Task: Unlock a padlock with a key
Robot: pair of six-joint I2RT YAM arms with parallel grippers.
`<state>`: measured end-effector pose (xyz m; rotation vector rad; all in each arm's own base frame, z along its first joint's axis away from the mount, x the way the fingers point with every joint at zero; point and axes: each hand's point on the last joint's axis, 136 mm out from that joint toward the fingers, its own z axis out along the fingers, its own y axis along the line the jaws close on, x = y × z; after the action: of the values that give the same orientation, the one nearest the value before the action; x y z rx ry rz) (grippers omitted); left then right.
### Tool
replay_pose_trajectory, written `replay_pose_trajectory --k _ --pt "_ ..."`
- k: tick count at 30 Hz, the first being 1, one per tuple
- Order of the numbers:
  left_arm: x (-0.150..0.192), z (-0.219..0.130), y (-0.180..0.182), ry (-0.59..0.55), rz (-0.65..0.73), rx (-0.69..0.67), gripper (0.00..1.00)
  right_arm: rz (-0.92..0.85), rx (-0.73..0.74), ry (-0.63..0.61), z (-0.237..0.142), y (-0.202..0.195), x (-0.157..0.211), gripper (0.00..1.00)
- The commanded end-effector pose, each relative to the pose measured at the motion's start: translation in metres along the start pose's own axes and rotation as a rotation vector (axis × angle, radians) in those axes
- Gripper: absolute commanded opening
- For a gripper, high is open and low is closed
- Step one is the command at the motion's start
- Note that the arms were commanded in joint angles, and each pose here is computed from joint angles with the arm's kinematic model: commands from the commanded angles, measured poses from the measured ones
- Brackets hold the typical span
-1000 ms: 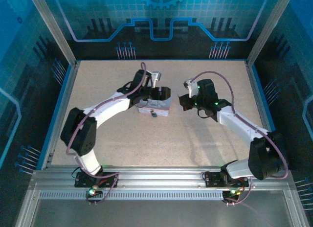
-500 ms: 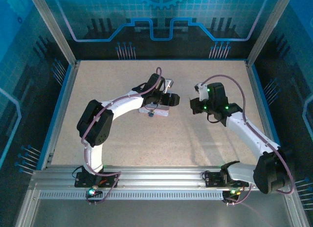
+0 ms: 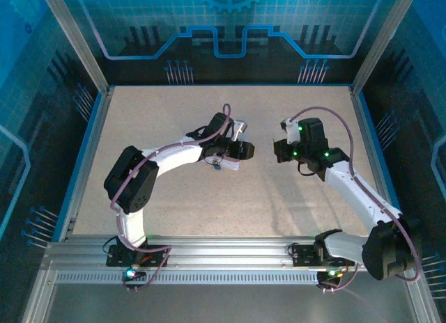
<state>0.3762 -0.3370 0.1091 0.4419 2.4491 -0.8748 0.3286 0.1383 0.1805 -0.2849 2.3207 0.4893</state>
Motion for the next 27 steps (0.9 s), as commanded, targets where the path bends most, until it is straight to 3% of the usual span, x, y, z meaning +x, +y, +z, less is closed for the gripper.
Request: replay_pose_trajectory --k 1,11,19,27 --pt "0.031 -0.006 -0.007 0.082 -0.02 0.023 0.68 0.017 -0.008 0.026 0.0 -0.002 0.009 0.0" --pt "0.01 -0.074 -0.013 -0.083 0.068 -0.019 0.73 0.023 -0.174 0.039 0.033 0.035 0.012 0.0" --pt "0.055 -0.123 0.026 -0.155 0.041 -0.108 0.87 0.019 -0.339 0.074 0.075 0.09 -0.002 0.0" --pt "0.096 -0.11 0.059 -0.108 -0.063 -0.085 0.84 0.051 -0.382 0.16 0.123 0.115 -0.003 0.0"
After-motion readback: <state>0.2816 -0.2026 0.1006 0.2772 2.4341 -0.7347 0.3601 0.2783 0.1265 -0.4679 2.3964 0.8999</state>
